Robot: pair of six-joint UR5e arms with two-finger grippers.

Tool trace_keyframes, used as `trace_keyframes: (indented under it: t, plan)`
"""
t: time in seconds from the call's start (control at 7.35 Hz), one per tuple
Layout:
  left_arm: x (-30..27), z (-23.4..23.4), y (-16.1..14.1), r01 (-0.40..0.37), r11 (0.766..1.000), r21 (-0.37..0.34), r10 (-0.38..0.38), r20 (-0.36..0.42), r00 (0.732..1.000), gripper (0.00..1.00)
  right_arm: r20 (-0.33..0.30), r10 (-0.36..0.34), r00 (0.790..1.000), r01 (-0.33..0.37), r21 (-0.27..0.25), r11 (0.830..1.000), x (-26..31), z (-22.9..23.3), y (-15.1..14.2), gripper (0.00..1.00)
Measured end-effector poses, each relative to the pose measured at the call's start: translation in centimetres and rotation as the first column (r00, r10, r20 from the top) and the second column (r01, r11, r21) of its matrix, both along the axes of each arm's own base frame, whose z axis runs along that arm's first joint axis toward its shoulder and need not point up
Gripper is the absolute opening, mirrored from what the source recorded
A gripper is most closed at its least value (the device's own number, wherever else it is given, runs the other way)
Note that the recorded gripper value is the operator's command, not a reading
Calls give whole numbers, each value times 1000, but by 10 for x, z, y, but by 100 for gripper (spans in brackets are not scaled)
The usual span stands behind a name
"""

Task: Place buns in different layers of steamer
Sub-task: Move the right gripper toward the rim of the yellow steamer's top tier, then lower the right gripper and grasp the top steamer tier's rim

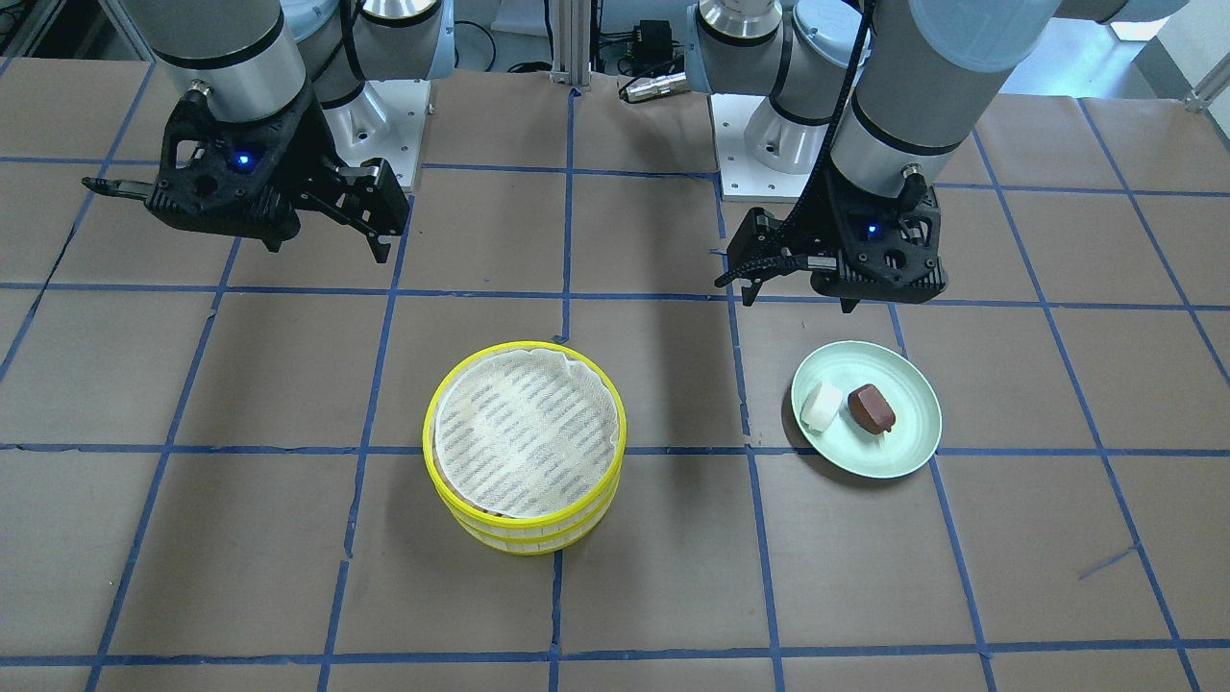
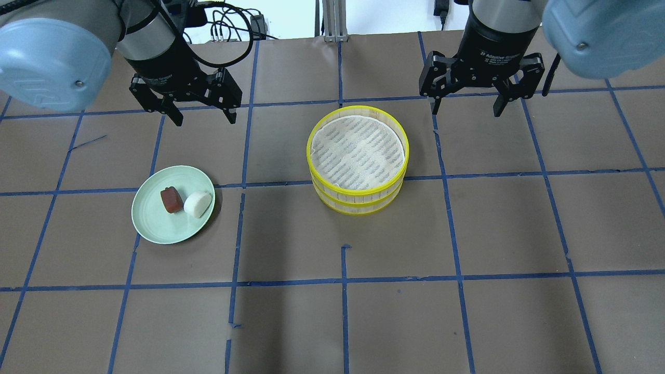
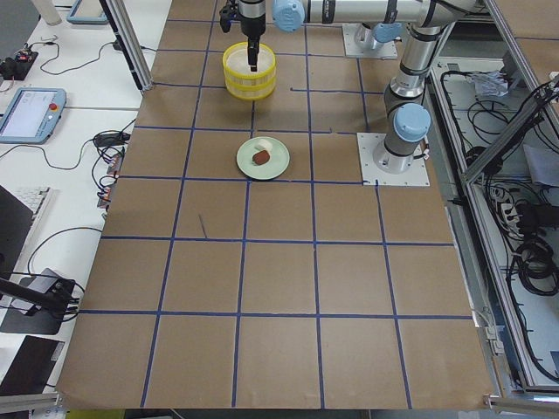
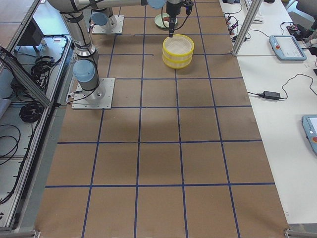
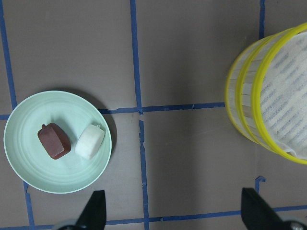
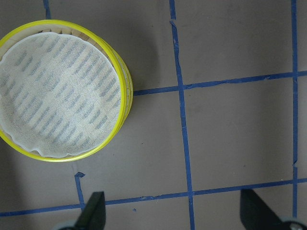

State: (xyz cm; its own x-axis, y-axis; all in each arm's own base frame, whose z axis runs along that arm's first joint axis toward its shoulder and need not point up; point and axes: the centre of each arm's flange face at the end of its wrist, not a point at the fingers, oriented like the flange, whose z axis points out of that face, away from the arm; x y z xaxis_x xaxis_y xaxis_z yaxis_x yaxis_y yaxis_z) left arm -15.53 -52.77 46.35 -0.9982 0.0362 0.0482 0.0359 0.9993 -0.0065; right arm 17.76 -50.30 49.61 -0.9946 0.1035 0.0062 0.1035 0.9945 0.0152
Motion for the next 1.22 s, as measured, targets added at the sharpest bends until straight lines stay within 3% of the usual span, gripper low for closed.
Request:
trace_keyframes:
  t: [0.54, 0.95, 1.22]
  plan:
    - [0, 2, 1, 0, 1000, -6, 0, 1, 1000, 100, 1, -6, 1000, 6, -10, 1000, 3, -26, -17, 100]
    - [0, 2, 2, -1, 1000, -5, 1, 0, 1000, 100, 9, -11, 1000, 12, -59, 998, 10, -125, -72, 100]
    - [0, 0, 1, 0, 1000, -2, 0, 0, 1000, 100, 34, -28, 999, 31, -80, 996, 21, -175, -84, 100]
